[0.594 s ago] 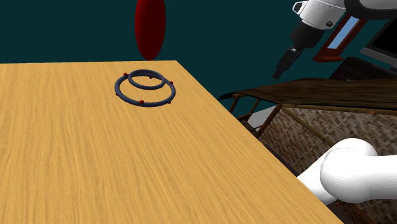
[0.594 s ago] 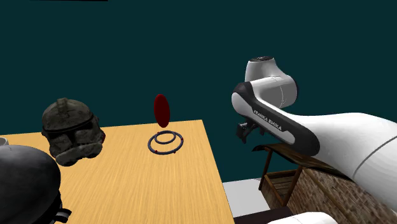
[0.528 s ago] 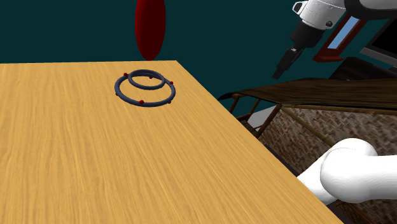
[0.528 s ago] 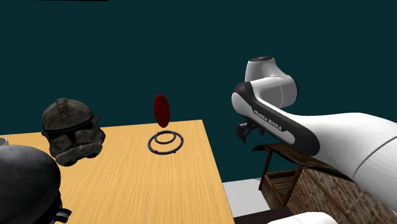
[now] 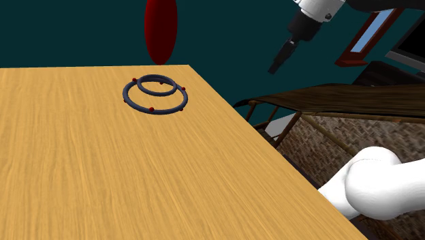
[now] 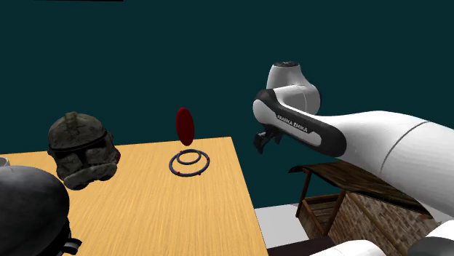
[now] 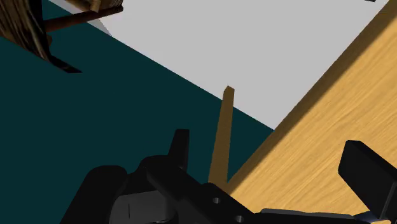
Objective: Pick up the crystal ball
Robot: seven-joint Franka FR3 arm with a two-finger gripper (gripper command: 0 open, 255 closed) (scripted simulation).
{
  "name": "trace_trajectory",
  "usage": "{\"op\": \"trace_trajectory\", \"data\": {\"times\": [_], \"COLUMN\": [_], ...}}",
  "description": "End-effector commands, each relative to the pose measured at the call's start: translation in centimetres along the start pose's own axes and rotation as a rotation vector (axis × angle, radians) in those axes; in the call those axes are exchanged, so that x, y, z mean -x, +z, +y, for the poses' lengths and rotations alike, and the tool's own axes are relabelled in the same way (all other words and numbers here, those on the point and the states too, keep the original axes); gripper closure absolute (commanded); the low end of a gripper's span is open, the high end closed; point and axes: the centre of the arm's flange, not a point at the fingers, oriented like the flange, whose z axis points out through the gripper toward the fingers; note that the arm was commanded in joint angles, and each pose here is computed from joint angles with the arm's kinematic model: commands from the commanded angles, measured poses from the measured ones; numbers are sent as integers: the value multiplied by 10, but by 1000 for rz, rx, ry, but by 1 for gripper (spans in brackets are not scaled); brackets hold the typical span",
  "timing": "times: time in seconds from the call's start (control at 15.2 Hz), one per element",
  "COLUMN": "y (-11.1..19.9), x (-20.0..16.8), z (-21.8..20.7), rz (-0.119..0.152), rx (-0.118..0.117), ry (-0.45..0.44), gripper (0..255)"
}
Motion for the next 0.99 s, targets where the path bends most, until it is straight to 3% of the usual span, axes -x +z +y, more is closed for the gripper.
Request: {"op": "trace_trajectory", "data": {"times": [0.0, 0.92], "y": [1, -22], "x": [-23, -145], "z": [-3, -63], "rz": [41, 309], "rx": [-18, -145], "ry": [-51, -407], "gripper": [0, 0]}}
